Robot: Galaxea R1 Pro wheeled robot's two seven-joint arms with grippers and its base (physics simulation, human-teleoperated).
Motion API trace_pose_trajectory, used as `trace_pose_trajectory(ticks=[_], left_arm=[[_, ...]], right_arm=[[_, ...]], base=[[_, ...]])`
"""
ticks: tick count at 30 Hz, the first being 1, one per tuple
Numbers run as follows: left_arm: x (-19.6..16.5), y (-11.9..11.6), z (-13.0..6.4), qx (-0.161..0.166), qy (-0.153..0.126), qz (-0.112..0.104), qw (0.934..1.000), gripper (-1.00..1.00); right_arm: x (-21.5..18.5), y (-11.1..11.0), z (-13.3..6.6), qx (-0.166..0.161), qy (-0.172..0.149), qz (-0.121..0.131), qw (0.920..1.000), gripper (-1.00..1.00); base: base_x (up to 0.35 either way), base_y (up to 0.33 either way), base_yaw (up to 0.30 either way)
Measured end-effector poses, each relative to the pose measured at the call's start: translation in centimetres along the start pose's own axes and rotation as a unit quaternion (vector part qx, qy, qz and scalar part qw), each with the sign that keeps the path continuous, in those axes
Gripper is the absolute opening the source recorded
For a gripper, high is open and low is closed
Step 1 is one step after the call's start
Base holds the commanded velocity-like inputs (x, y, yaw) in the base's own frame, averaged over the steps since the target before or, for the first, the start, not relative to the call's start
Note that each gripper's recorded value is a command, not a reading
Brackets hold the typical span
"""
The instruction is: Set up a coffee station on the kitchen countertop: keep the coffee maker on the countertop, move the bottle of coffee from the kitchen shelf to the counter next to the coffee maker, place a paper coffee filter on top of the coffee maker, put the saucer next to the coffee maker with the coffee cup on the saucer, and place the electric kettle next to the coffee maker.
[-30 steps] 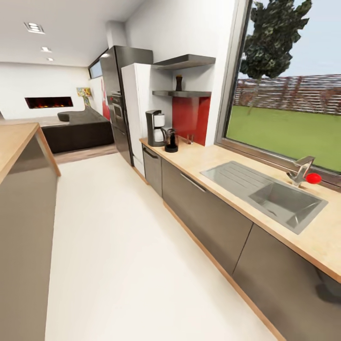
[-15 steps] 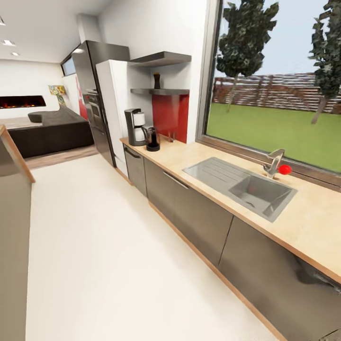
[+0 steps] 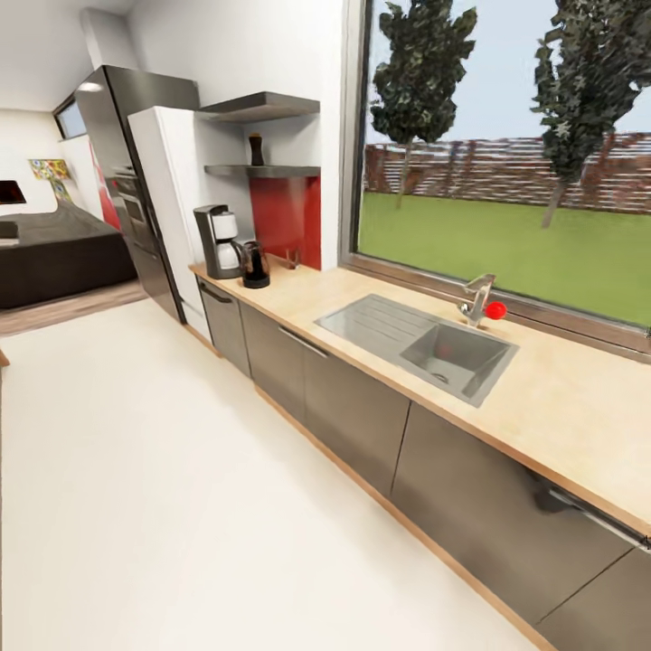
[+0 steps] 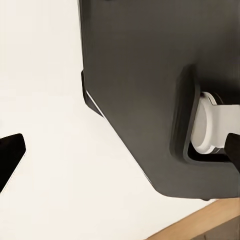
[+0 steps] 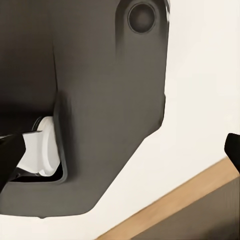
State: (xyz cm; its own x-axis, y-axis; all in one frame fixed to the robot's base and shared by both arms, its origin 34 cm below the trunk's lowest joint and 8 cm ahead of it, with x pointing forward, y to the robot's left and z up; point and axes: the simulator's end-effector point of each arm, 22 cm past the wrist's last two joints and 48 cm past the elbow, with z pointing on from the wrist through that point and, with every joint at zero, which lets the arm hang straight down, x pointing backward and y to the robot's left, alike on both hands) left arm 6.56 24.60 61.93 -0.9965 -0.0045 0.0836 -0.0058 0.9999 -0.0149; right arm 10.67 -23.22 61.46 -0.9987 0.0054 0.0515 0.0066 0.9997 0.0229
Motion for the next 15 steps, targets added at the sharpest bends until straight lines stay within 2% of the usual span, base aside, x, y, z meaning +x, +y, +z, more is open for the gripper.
trace_pose_trajectory(ticks=[15], left_arm=[[0.38, 0.0, -0.01, 0.0, 0.005, 0.0, 1.0, 1.0]], right_arm=[[0.4, -0.01, 0.01, 0.0, 0.005, 0.0, 1.0, 1.0]], base=[[0.0, 0.0, -0.256]])
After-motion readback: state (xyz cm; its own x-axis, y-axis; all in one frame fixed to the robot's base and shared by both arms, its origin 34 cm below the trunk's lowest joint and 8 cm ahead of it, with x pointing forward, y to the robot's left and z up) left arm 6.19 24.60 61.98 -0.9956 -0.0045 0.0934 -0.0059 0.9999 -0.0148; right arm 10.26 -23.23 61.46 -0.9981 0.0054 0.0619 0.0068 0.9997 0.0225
